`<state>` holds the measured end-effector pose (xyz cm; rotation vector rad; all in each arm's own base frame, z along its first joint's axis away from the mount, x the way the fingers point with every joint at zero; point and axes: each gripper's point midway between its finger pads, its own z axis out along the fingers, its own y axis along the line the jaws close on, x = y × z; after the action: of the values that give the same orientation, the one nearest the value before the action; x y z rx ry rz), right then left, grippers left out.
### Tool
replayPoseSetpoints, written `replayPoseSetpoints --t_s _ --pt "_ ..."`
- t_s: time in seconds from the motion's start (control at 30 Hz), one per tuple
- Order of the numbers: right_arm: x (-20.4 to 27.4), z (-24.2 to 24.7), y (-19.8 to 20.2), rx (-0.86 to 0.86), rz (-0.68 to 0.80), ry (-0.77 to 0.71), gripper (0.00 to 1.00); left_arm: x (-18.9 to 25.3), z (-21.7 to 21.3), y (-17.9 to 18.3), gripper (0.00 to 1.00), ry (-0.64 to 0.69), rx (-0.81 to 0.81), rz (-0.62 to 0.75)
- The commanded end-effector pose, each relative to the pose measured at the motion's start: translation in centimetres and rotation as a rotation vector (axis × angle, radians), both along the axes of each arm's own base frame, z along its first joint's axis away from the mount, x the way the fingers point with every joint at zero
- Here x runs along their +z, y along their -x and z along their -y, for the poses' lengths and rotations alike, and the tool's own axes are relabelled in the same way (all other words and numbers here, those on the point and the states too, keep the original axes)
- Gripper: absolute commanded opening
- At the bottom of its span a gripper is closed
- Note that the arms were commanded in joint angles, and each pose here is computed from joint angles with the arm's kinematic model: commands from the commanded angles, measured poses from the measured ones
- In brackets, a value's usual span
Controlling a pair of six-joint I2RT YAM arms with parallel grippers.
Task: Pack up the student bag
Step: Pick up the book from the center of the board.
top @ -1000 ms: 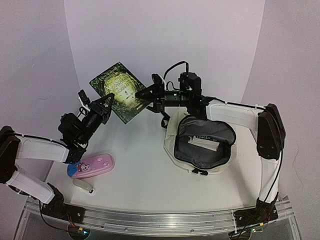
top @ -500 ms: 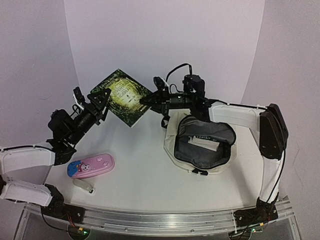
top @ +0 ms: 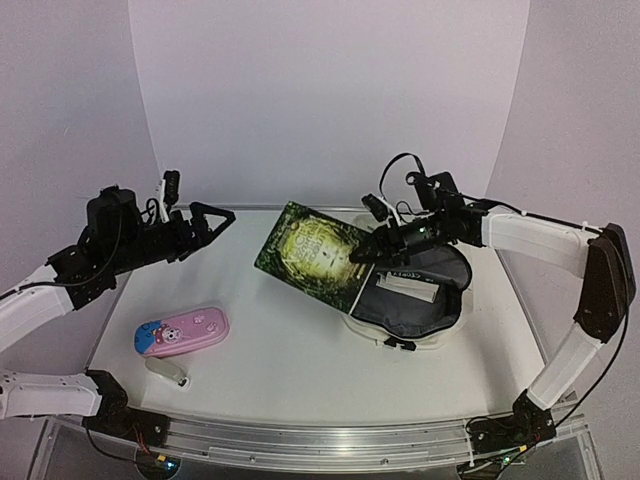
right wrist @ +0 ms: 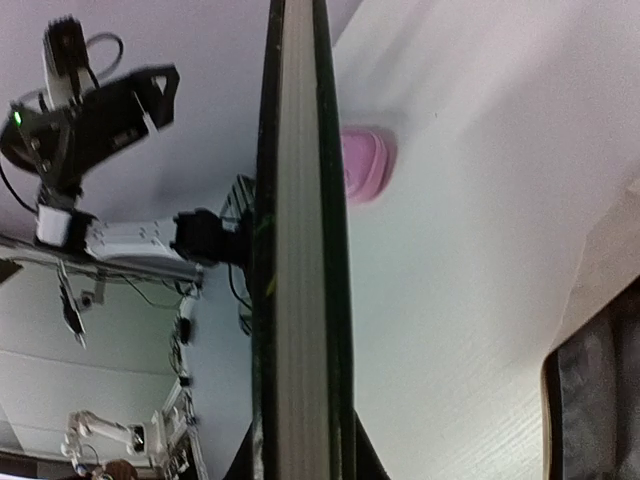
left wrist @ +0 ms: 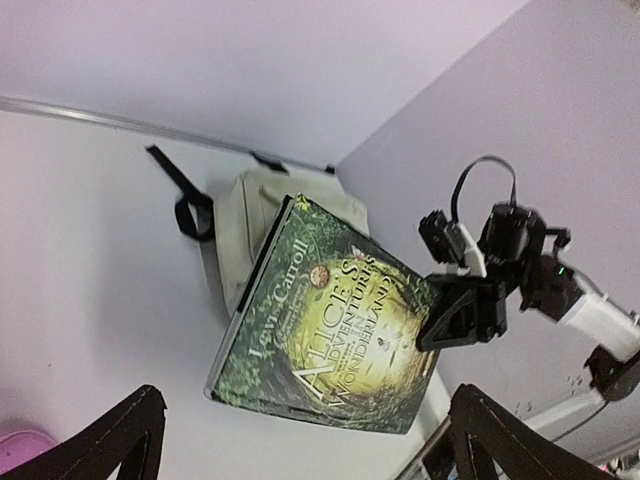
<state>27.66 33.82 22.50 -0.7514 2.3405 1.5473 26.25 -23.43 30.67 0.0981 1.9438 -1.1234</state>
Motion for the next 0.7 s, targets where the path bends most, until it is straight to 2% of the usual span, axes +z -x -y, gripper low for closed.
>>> replayPoseSetpoints --t_s 0.0,0.1,0.23,0.37,0.67 --pt "1.9 2.2 5.0 0.222 0.175 0.031 0.00 -2.0 3.5 2.5 0.99 -0.099 -0.302 -0.093" --pt "2.3 3.2 6.4 0.273 0.207 0.052 0.00 -1.9 5.3 4.2 0.96 -0.038 -0.461 -0.107" --pt "2.7 3.8 7.2 0.292 0.243 0.058 0.00 -2.7 6.1 5.4 0.88 -0.011 -0.555 -0.134" --pt "3.5 3.8 7.7 0.307 0.240 0.030 0.00 -4.0 6.6 5.8 0.82 0.012 -0.603 -0.158" --pt "6.6 2.6 8.7 0.347 0.194 -0.076 0.00 -5.2 7.6 6.0 0.79 0.035 -0.685 -0.149"
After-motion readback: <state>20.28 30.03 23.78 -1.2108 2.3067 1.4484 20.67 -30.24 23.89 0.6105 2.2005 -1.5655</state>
